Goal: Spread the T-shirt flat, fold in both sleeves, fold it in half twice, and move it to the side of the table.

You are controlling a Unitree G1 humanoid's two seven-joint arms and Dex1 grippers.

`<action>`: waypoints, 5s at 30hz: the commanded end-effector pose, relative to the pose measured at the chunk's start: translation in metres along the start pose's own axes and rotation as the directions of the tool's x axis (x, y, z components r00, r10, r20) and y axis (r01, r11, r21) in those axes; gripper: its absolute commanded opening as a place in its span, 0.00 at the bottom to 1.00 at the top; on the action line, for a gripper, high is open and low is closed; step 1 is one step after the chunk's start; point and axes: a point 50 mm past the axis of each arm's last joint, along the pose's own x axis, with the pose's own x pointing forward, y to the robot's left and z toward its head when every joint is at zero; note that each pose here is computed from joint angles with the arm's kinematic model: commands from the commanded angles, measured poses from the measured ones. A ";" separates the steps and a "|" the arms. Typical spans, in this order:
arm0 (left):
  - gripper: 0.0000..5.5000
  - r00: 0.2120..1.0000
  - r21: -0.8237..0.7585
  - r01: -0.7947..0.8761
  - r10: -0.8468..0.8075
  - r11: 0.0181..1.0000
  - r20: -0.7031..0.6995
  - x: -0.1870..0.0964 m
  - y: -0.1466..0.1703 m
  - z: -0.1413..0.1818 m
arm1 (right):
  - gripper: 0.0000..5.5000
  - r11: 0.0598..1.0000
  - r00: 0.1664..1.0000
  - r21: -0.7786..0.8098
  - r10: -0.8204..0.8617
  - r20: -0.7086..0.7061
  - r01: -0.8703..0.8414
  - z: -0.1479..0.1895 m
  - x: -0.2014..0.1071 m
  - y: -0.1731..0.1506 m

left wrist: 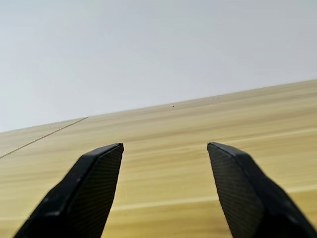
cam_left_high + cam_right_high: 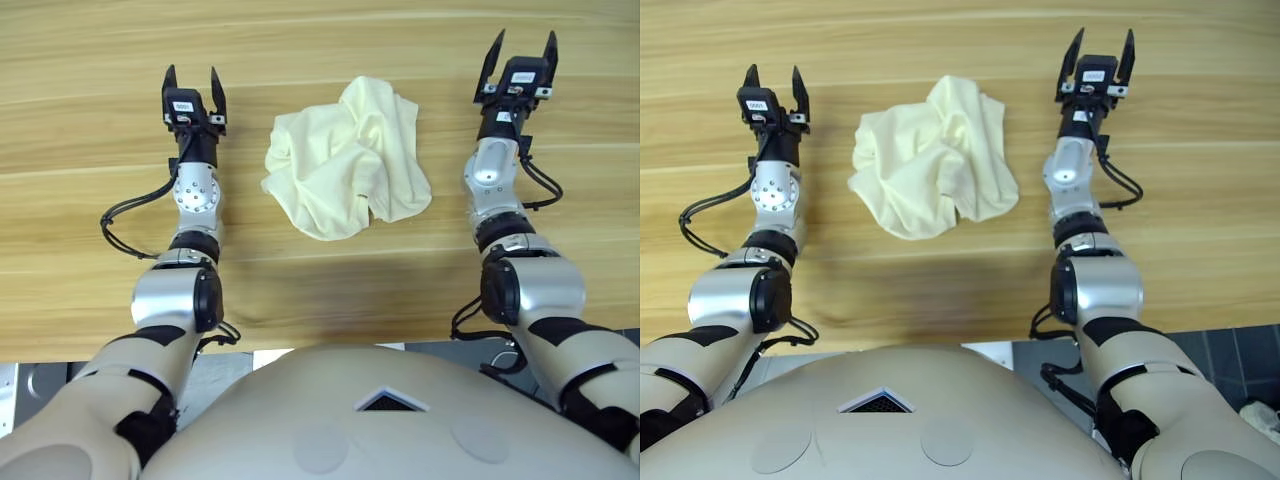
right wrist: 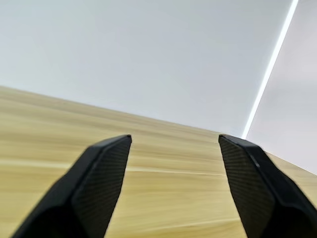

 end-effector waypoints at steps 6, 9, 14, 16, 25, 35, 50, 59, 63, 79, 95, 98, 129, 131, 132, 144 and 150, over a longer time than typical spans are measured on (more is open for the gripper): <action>0.58 0.993 -0.063 0.082 -0.076 0.995 0.094 -0.012 -0.012 0.005 | 0.59 0.983 0.987 0.103 0.155 -0.029 -0.151 -0.011 -0.024 0.005; 0.58 0.994 -0.035 0.056 -0.052 0.998 0.098 -0.017 -0.009 0.004 | 0.59 0.976 0.980 0.094 0.199 -0.014 -0.197 -0.010 -0.029 0.010; 0.58 1.000 -0.035 -0.002 0.002 0.999 0.004 -0.030 0.001 -0.011 | 0.59 0.977 0.977 -0.002 0.215 0.009 -0.215 -0.012 -0.041 0.006; 0.58 1.000 -0.049 -0.001 0.001 0.999 0.010 -0.036 0.002 -0.012 | 0.59 0.975 0.975 -0.027 0.222 0.031 -0.221 -0.011 -0.047 0.005; 0.58 0.997 0.004 0.078 -0.078 0.997 0.003 -0.050 -0.006 -0.012 | 0.59 0.977 0.976 -0.041 0.210 0.051 -0.208 -0.007 -0.060 -0.003; 0.58 0.738 0.211 0.602 -0.638 0.770 0.221 -0.107 -0.008 0.071 | 0.59 0.585 0.633 -0.551 0.763 0.127 -0.595 0.054 -0.119 -0.047; 0.58 0.361 0.521 0.837 -0.883 0.165 -0.300 -0.163 -0.023 0.054 | 0.59 -0.078 0.334 -0.652 0.809 -0.483 -0.754 0.031 -0.137 -0.099; 0.58 0.267 0.589 0.808 -0.902 0.017 -0.340 -0.158 -0.047 0.039 | 0.59 -0.152 0.291 -0.653 0.805 -0.518 -0.742 0.005 -0.138 -0.082; 0.58 0.323 0.649 0.761 -0.868 0.001 -0.377 -0.144 -0.041 0.034 | 0.59 -0.191 0.245 -0.663 0.828 -0.505 -0.723 0.001 -0.136 -0.069; 0.58 0.355 0.673 0.740 -0.841 -0.014 -0.407 -0.132 -0.036 0.025 | 0.59 -0.257 0.151 -0.684 0.866 -0.476 -0.683 -0.005 -0.140 -0.041; 0.34 0.340 0.659 0.752 -0.867 0.019 -0.363 -0.130 -0.047 0.022 | 0.26 -0.169 0.184 -0.678 0.891 -0.416 -0.715 -0.012 -0.142 -0.032; 0.26 0.331 0.651 0.758 -0.874 0.022 -0.356 -0.133 -0.047 0.023 | 0.16 -0.165 0.177 -0.675 0.896 -0.407 -0.719 -0.012 -0.144 -0.029; 0.00 0.555 0.071 0.756 -0.694 0.651 0.459 -0.132 0.033 0.114 | 0.00 0.549 0.409 -0.170 0.764 0.499 -0.818 0.139 -0.123 -0.087; 0.00 0.564 0.086 0.716 -0.646 0.693 0.514 -0.102 0.042 0.122 | 0.00 0.585 0.417 -0.191 0.736 0.533 -0.788 0.143 -0.098 -0.073; 0.00 0.582 0.086 0.683 -0.611 0.726 0.537 -0.085 0.046 0.125 | 0.00 0.615 0.443 -0.194 0.719 0.536 -0.764 0.143 -0.082 -0.067; 0.00 0.928 0.013 0.002 -0.006 1.000 0.372 0.165 -0.015 0.278 | 0.00 0.866 0.816 -0.174 -0.349 0.462 0.469 0.259 0.152 -0.019; 0.00 0.797 0.036 -0.322 0.250 0.946 0.550 0.146 0.060 0.265 | 0.00 0.750 0.521 -0.001 -0.459 0.720 0.661 0.247 0.126 -0.025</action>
